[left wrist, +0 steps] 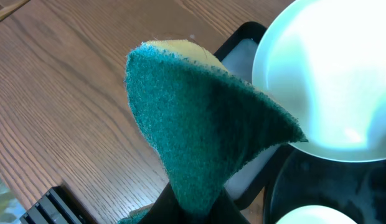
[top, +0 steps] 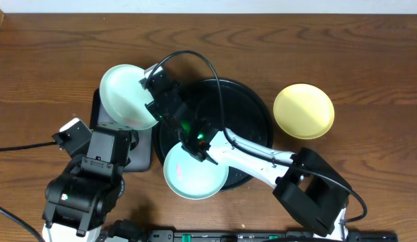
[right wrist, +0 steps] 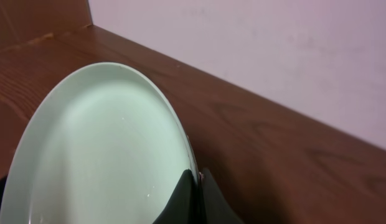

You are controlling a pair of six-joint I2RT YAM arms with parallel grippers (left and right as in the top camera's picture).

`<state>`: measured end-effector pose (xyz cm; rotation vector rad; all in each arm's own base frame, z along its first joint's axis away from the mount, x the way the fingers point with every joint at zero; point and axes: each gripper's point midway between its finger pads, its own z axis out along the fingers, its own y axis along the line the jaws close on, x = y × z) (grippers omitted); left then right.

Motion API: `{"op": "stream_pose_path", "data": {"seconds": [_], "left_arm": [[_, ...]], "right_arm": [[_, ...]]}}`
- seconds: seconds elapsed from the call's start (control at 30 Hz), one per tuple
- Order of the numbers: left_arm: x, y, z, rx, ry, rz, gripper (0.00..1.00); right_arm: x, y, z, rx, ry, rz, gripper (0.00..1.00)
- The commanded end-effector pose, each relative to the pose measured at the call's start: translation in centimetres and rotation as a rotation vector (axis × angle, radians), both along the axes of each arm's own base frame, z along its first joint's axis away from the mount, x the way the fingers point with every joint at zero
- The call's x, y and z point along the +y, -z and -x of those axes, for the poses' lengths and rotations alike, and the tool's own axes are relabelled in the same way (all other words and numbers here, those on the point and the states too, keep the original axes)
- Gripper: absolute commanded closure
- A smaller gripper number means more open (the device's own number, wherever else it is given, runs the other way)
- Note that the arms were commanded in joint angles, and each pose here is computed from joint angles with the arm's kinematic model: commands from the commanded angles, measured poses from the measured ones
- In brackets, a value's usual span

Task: Clean dirty plates on tray and stack at the side
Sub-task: 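Lift the light-blue plate with the right gripper and tilt it up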

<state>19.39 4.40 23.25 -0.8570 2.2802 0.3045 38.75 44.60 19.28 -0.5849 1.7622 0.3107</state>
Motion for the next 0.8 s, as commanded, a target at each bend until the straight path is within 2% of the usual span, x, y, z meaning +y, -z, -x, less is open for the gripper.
{"op": "stream_pose_path", "data": {"seconds": [0.0,0.53,0.77], "left_arm": [[0.3,0.1,0.1,0.013,0.003,-0.022,0.92],[0.2,0.3,-0.1,0.021,0.003,-0.024,0.92],[0.2,0.3,-0.1,0.021,0.003,-0.024,0.92]], "right_arm": [[0.5,-1.5,0.2,-0.098,0.000,0.070,0.99],[2.2,-4.5,1.9,-0.387,-0.069,0.325,0.99],[2.3,-6.5,1.8,-0.472,-0.058,0.322,0.99]]}}
